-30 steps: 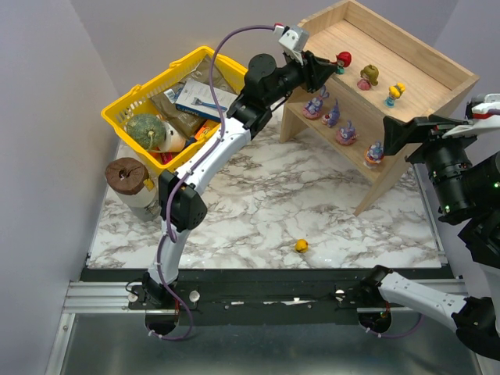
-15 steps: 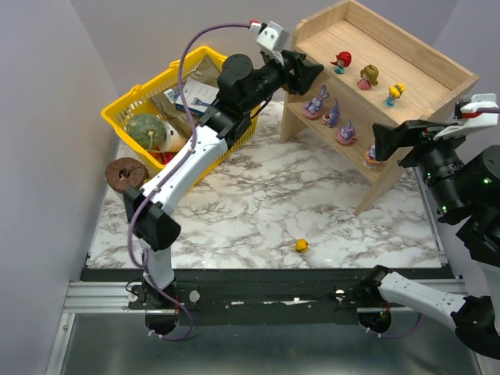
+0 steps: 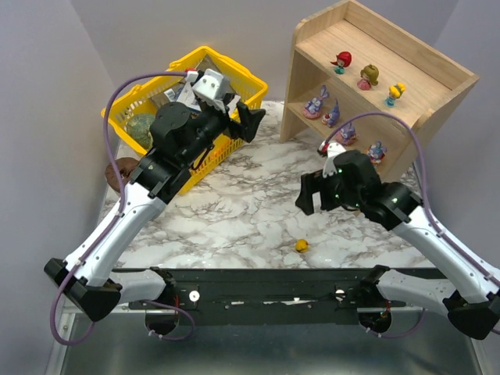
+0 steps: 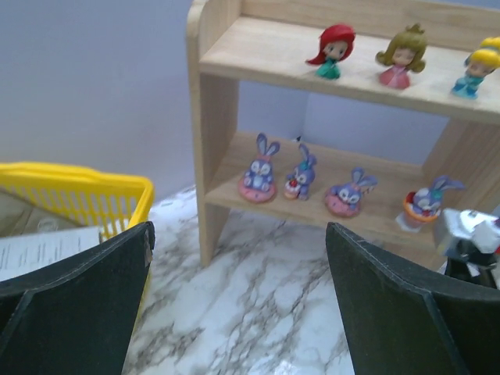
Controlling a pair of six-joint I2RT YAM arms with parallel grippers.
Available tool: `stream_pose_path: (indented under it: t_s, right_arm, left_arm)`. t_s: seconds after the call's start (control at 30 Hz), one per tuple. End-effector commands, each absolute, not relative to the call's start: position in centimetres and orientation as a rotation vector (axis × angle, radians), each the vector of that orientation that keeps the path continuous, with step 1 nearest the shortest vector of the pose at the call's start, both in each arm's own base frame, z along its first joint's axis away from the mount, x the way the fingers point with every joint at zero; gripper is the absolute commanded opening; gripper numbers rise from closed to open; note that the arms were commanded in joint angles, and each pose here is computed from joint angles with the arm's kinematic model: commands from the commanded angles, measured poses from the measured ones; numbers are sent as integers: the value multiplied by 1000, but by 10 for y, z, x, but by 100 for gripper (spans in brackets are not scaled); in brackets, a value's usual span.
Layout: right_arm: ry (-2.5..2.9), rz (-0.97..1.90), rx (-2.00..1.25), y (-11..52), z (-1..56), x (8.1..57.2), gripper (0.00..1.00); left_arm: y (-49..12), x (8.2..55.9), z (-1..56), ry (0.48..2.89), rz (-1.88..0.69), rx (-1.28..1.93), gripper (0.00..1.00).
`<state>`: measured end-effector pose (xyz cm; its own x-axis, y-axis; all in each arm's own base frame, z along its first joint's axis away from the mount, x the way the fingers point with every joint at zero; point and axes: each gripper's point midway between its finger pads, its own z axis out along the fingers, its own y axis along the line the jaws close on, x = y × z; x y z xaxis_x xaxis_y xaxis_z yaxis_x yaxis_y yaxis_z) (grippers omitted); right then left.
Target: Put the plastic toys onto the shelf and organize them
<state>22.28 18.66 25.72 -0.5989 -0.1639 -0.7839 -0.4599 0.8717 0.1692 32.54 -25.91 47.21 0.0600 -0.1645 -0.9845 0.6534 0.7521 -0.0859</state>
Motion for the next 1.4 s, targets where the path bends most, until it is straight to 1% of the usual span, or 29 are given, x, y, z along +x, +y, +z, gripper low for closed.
stream_pose_path:
  t_s: [0.0,0.1,0.2,0.33,0.47,0.67,0.7,0.73,0.83,1.1,1.3,1.37]
  right_arm:
    - [2417,732,-454,220,201,175,100]
    - [2534,708,-443,225,161,159,100]
    - [2612,683,-437,226,135,148,100]
    - [2672,644,-463,223,111,139,98]
    - [2661,643,-620,220,100,129,96]
    - [2595,518,-711,209,87,143,94]
    - [2593,504,-714,208,85,144,93]
    - [2587,486,-708,207,84,146,89]
    - [2562,477,-698,208,88,152,84]
    - [2699,306,-646,192,67,151,81]
    - [2717,349,-524,201,66,153,80]
    - [2735,320,-500,201,61,155,79]
  left_arm:
    - [-230,319,407,1614,-574,394,99]
    - [-229,308,375,1697,-602,405,99]
    - [-232,297,351,1752,-653,424,99]
    - [-235,288,331,1791,-685,455,99]
    - [-236,284,318,1810,-700,475,99]
    - [-239,283,315,1820,-719,466,99]
    - [-239,283,315,1820,-722,466,99]
    - [-239,283,315,1819,-721,464,99]
    - [-237,282,318,1812,-715,464,99]
    - [-237,280,323,1798,-728,461,99]
    - [-240,281,319,1805,-743,455,99]
    - [-242,281,317,1810,-751,459,99]
